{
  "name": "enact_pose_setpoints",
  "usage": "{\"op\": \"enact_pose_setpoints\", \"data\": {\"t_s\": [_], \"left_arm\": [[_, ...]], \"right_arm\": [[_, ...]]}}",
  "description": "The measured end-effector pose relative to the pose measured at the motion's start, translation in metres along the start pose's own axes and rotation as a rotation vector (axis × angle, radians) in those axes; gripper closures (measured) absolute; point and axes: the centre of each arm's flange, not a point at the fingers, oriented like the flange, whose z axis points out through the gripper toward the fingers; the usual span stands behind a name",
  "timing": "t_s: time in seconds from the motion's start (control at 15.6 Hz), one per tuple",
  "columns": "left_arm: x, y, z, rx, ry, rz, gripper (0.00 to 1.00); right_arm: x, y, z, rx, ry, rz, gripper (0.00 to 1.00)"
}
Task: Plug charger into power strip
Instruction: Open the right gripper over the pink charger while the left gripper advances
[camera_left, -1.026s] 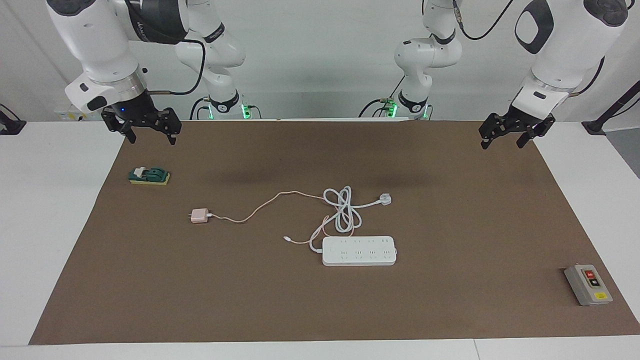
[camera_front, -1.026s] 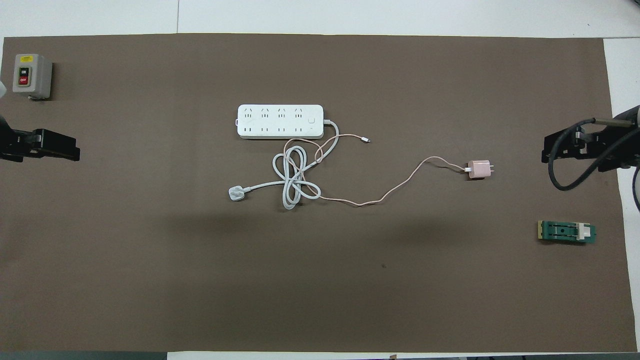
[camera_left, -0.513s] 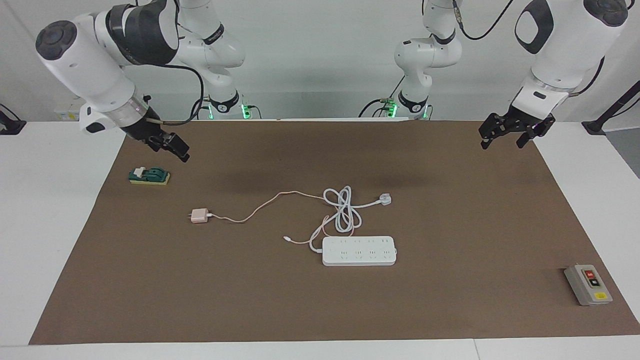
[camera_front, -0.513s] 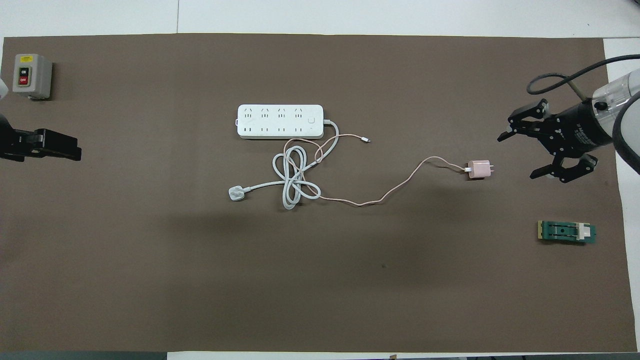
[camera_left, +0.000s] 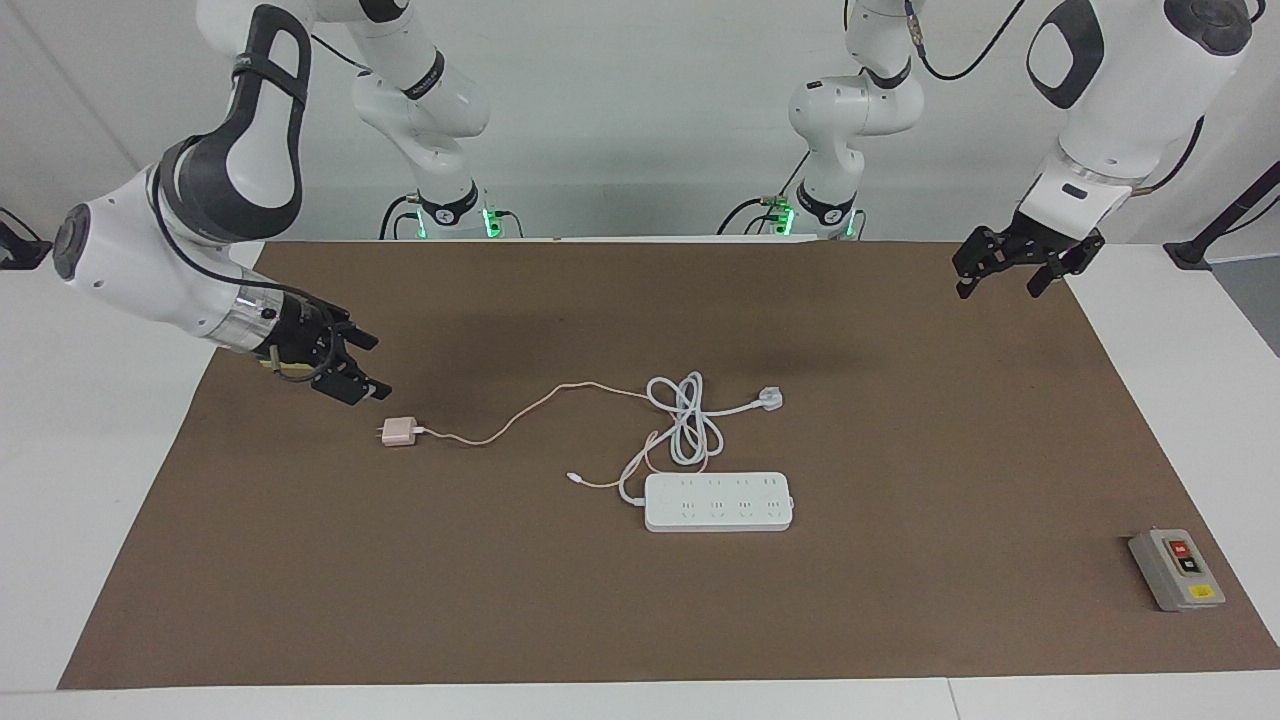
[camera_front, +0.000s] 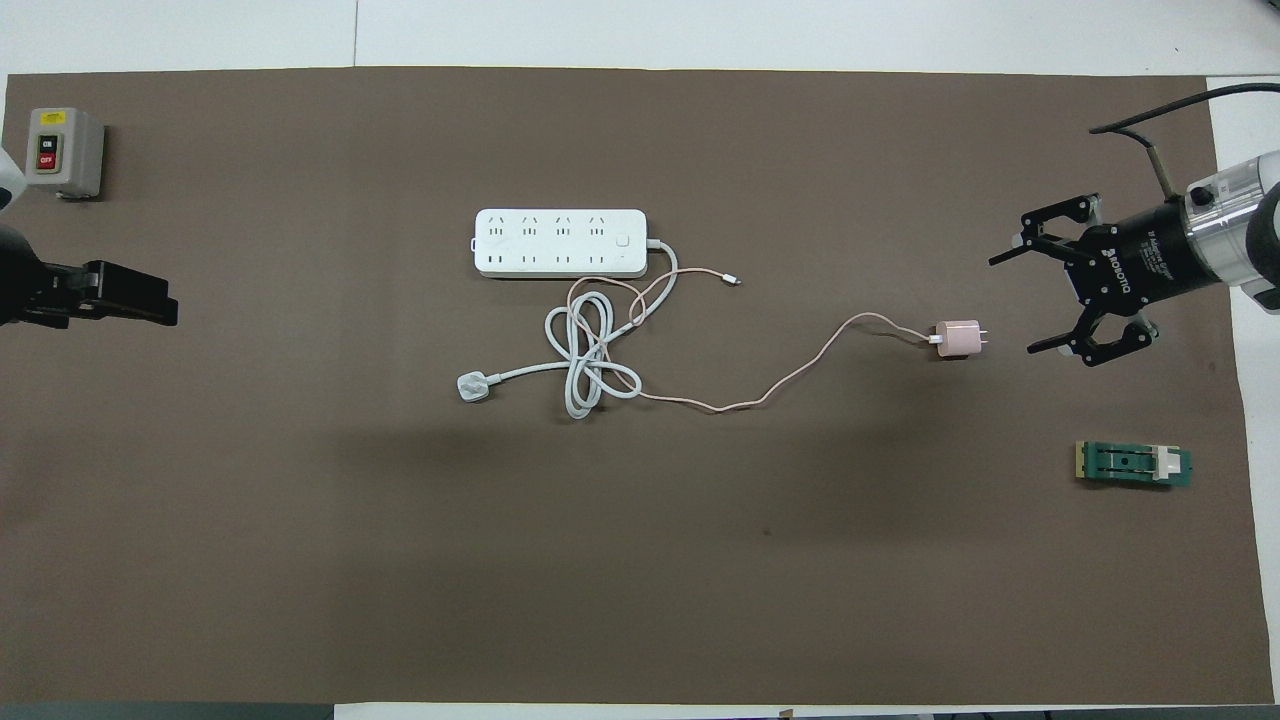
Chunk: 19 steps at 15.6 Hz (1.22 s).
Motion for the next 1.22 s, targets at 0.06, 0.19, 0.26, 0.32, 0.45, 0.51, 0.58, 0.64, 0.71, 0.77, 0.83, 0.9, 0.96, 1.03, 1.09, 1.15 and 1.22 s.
{"op": "enact_pose_setpoints", "data": {"t_s": [0.06, 0.19, 0.26, 0.32, 0.45, 0.51, 0.58, 0.64, 0.71, 0.77, 0.83, 0.9, 0.96, 1.03, 1.09, 1.15, 1.22], "left_arm": [[0.001, 0.000, 0.008, -0.064, -0.014, -0.016, 0.00], [0.009, 0.001, 0.032, -0.174, -0.041, -0.035, 0.00], [0.016, 0.000, 0.047, -0.205, -0.046, -0.030, 0.00], [0.022, -0.002, 0.059, -0.237, -0.050, -0.019, 0.00], [0.030, -0.011, 0.072, -0.329, -0.048, -0.011, 0.00], [0.032, -0.019, 0.074, -0.384, -0.040, -0.009, 0.00], [0.032, -0.024, 0.078, -0.446, -0.031, -0.005, 0.00], [0.031, -0.026, 0.083, -0.520, -0.022, -0.001, 0.00], [0.030, -0.026, 0.090, -0.588, -0.015, 0.003, 0.00], [0.029, -0.024, 0.098, -0.636, -0.011, 0.012, 0.00], [0.029, -0.023, 0.107, -0.670, -0.008, 0.026, 0.00], [0.029, -0.023, 0.114, -0.694, -0.003, 0.044, 0.00], [0.031, -0.023, 0.121, -0.717, 0.004, 0.065, 0.00], [0.033, -0.023, 0.128, -0.738, 0.012, 0.085, 0.00], [0.036, -0.024, 0.134, -0.752, 0.015, 0.096, 0.00], [0.037, -0.024, 0.139, -0.762, 0.012, 0.103, 0.00], [0.038, -0.024, 0.143, -0.773, 0.007, 0.105, 0.00]], "right_arm": [[0.013, 0.003, 0.009, -0.014, -0.017, 0.024, 0.00], [0.040, 0.006, 0.029, -0.030, -0.063, 0.071, 0.00], [0.051, 0.008, 0.038, -0.031, -0.088, 0.094, 0.00], [0.061, 0.010, 0.046, -0.032, -0.108, 0.115, 0.00], [0.077, 0.015, 0.060, -0.024, -0.140, 0.152, 0.00], [0.084, 0.016, 0.066, -0.014, -0.149, 0.163, 0.00], [0.089, 0.018, 0.071, 0.001, -0.155, 0.167, 0.00], [0.094, 0.020, 0.077, 0.016, -0.154, 0.163, 0.00], [0.097, 0.022, 0.083, 0.027, -0.154, 0.157, 0.00], [0.100, 0.023, 0.087, 0.034, -0.155, 0.152, 0.00], [0.103, 0.024, 0.091, 0.040, -0.156, 0.145, 0.00], [0.106, 0.024, 0.094, 0.046, -0.155, 0.138, 0.00], [0.108, 0.023, 0.096, 0.053, -0.150, 0.134, 0.00], [0.110, 0.022, 0.098, 0.061, -0.146, 0.126, 0.00], [0.111, 0.021, 0.099, 0.072, -0.147, 0.116, 0.00], [0.112, 0.020, 0.101, 0.086, -0.149, 0.110, 0.00], [0.113, 0.019, 0.104, 0.095, -0.150, 0.109, 0.00]]}}
